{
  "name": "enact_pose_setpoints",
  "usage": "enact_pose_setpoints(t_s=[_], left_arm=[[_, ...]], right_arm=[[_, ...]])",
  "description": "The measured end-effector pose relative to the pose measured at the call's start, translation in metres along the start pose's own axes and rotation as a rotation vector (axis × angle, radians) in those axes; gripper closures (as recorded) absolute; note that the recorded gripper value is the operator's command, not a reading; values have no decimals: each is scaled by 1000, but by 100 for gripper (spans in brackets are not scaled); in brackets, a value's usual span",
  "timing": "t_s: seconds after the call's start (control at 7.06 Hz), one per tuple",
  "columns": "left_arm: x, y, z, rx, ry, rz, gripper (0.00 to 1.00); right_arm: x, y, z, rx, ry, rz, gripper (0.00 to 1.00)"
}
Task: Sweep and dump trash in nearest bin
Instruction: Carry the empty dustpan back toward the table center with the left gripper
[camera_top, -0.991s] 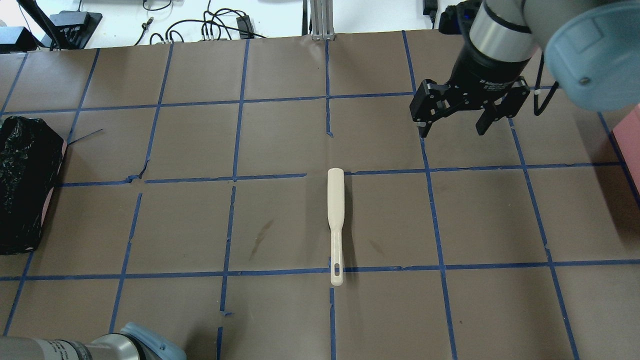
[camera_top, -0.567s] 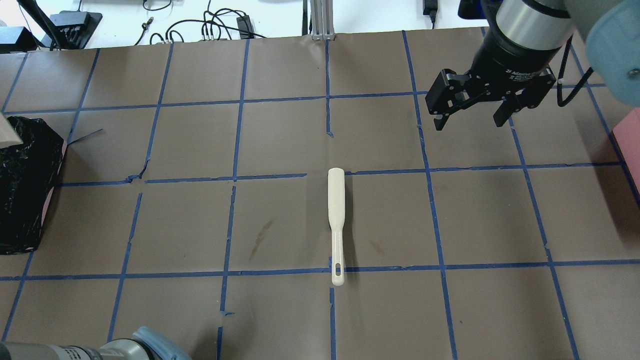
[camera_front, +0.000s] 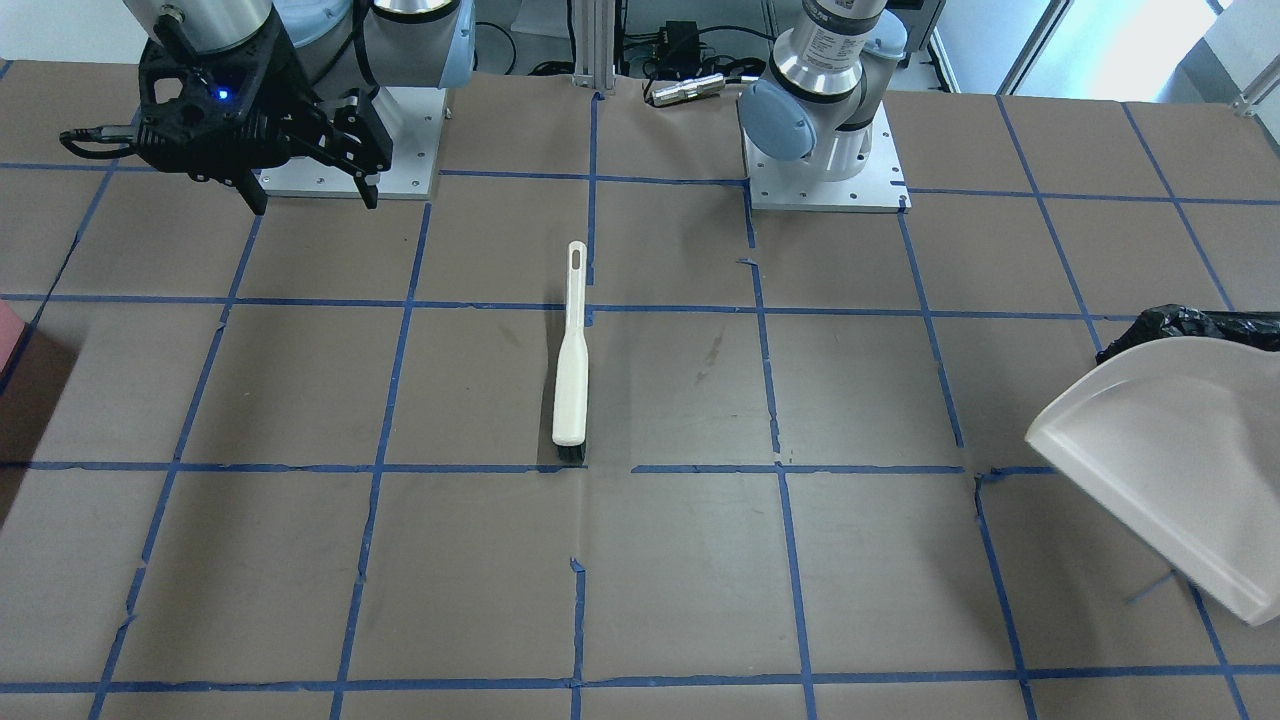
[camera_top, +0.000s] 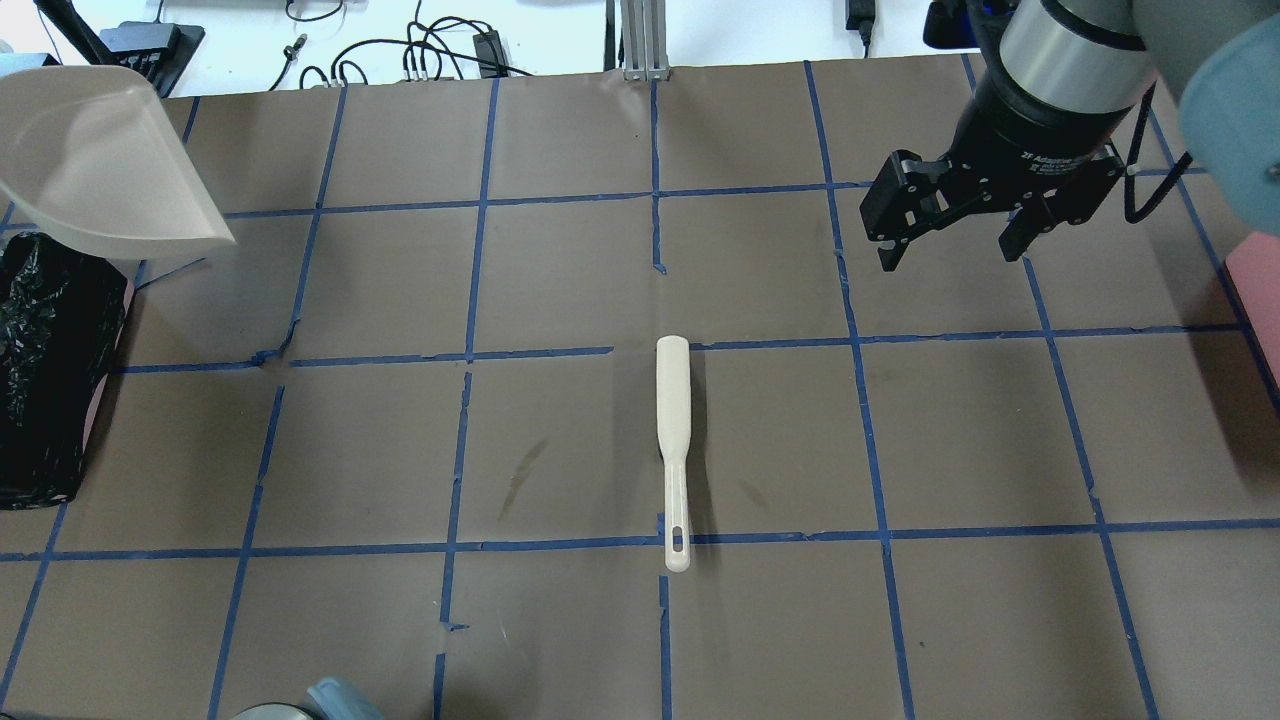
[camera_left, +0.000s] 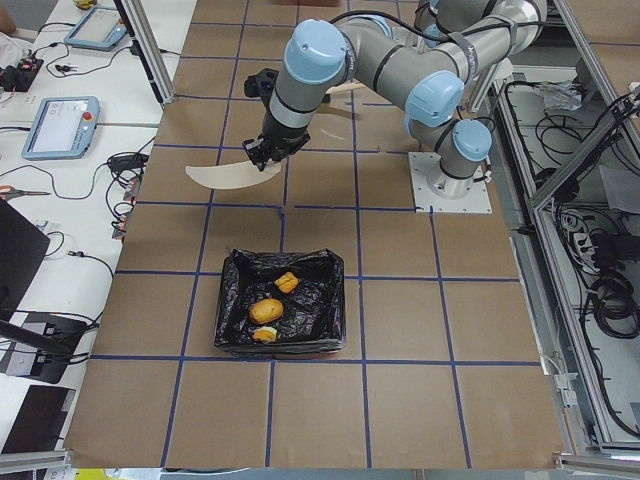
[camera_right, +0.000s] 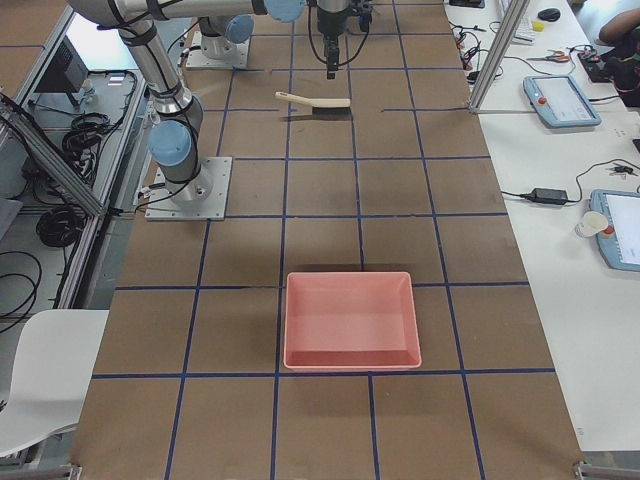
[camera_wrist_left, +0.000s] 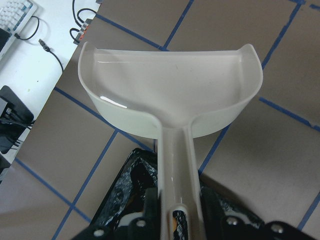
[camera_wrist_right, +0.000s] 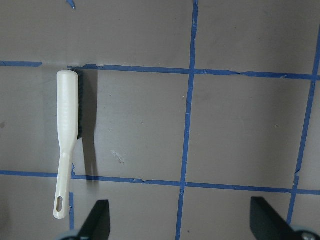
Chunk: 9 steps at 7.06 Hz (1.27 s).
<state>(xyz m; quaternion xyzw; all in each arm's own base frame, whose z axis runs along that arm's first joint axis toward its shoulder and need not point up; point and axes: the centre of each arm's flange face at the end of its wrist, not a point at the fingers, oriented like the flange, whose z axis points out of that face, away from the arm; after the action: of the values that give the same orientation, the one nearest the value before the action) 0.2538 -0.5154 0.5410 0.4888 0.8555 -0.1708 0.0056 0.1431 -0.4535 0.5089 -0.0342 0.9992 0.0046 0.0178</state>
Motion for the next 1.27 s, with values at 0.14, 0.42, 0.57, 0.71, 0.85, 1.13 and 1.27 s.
enact_pose_setpoints(t_s=[0.14,0.42,0.57,0.71,0.85,1.13,1.27], left_arm=[[10,-34,33,16,50,-23,96],[32,-109,89,29,75,-93,96],[45,-137,110,35,63,-116,96],[60,-157,128,40,59,-148,96],[74,-178,143,49,50,-188,96],[108,-230,169,39,11,-278,96],[128,-255,179,21,-4,-323,96]], right_arm=[[0,2,-1,1,1,-2,0],[-1,3,-2,3,2,-4,0],[-1,3,-2,4,2,-4,0],[-1,3,-2,4,2,-4,0],[0,3,-2,4,2,-3,0],[0,3,-2,3,2,-3,0],[0,3,-2,3,2,-3,0]])
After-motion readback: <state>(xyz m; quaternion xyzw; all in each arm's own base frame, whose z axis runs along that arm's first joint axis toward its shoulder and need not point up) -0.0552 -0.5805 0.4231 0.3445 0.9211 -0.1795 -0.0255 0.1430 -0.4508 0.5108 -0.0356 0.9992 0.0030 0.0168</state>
